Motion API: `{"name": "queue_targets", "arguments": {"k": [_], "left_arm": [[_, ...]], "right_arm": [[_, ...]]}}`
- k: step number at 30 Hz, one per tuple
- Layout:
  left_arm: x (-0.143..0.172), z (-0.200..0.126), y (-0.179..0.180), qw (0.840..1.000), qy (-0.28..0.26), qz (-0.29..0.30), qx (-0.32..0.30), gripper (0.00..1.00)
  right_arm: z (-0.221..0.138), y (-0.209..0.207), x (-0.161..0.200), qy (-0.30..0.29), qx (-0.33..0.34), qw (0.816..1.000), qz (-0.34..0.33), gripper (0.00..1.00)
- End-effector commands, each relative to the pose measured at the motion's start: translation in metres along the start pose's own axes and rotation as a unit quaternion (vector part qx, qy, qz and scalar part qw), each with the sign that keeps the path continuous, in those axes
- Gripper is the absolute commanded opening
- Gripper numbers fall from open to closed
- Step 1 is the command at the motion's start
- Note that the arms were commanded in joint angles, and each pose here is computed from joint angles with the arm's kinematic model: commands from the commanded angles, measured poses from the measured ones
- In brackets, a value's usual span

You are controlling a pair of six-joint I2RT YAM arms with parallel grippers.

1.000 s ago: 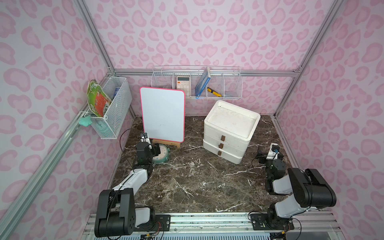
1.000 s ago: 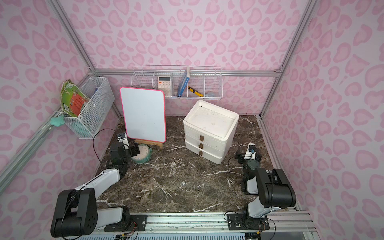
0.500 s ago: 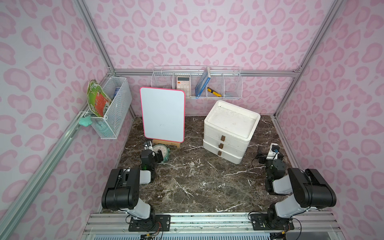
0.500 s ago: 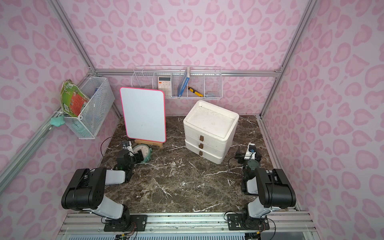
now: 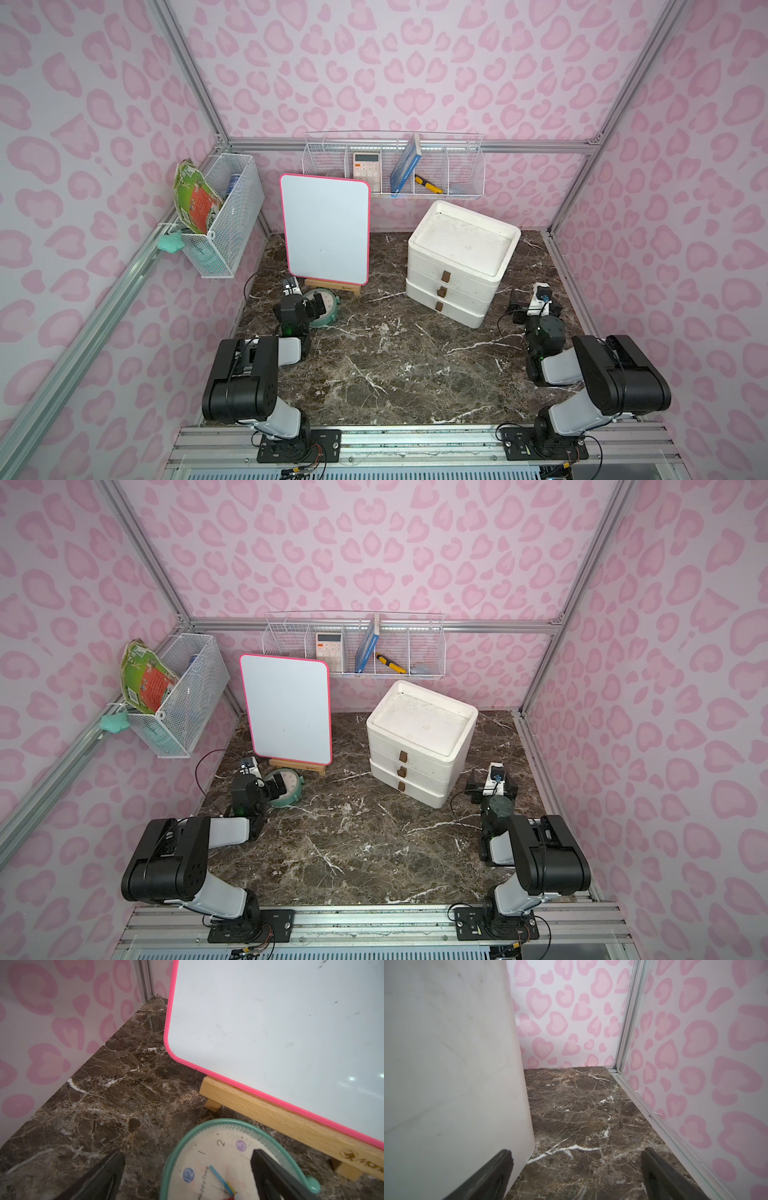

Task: Put the paint cans in the drawer according to color
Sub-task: Reset both arms

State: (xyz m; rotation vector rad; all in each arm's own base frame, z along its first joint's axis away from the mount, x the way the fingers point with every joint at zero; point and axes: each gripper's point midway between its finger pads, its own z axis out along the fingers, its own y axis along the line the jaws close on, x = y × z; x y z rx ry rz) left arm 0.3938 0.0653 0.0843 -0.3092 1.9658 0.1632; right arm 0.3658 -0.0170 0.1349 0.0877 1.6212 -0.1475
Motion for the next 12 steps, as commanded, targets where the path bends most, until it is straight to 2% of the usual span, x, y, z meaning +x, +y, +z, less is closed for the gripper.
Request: {"name": "queue_targets", "arguments": {"k": [1,12], "left_arm": [[-0.0027,0.0000,0.0007,1.000,-0.002,-0.005,-0.003,0.99],[-0.0022,0.0000,0.0008,1.000,-0.002,-0.005,-0.003,0.99]], "right_arm": [[0.0015,-0.0039,-0.0004,0.001,0.013,1.000,-0.006,0.99],[0.0028,0.0012,-0.0001,0.002,-0.007,1.000,-0.009,0.99]]}}
